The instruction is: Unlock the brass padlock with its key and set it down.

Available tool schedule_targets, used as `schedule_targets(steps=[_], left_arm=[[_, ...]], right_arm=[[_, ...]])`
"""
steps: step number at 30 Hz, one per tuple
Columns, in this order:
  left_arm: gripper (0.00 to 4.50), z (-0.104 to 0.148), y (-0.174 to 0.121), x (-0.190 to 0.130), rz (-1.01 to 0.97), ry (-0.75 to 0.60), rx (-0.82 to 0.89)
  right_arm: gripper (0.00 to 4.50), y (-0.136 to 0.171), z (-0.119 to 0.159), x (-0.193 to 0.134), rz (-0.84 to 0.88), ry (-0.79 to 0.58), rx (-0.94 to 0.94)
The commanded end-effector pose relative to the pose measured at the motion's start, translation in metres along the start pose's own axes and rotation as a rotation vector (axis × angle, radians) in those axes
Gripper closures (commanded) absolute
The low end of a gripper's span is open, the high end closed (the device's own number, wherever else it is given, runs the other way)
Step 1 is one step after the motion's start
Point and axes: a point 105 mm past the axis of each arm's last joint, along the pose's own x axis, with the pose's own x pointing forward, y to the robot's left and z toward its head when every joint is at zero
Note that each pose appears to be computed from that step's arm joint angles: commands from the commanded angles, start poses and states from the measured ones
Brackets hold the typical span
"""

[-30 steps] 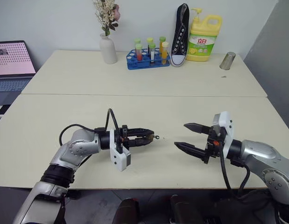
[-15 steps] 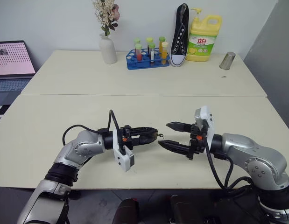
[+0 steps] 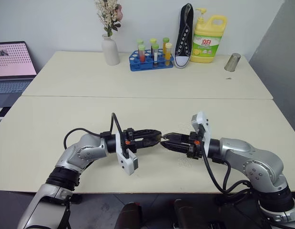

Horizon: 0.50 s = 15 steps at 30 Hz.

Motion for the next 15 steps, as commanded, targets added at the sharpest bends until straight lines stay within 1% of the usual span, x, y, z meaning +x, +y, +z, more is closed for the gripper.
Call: schedule_targets(steps=[1,2,12,15], left_arm=[[3.51,0.0056,0.0064,0.0013,0.015,-0.023,0.030],[3.51,0.0056,0.0064,0.0013,0.015,-0.023,0.029],[3.51,0.0078,0.0055,0.0016,0.001,-0.030,0.044],[3.51,0.0085,0.0053,0.0017,-0.008,-0.030,0.058]], right_arm=[[4.43,0.0043,0.0093,-0.0003,0.025,-0.022,-0.020],[4.50,0.0045,0.0094,-0.0003,0.027,-0.022,-0.018],[4.50,0.0049,0.0093,-0.0025,0.063,-0.002,0.045],[4.50,0.0006,0.0138,-0.0050,0.084,-0.002,0.172]])
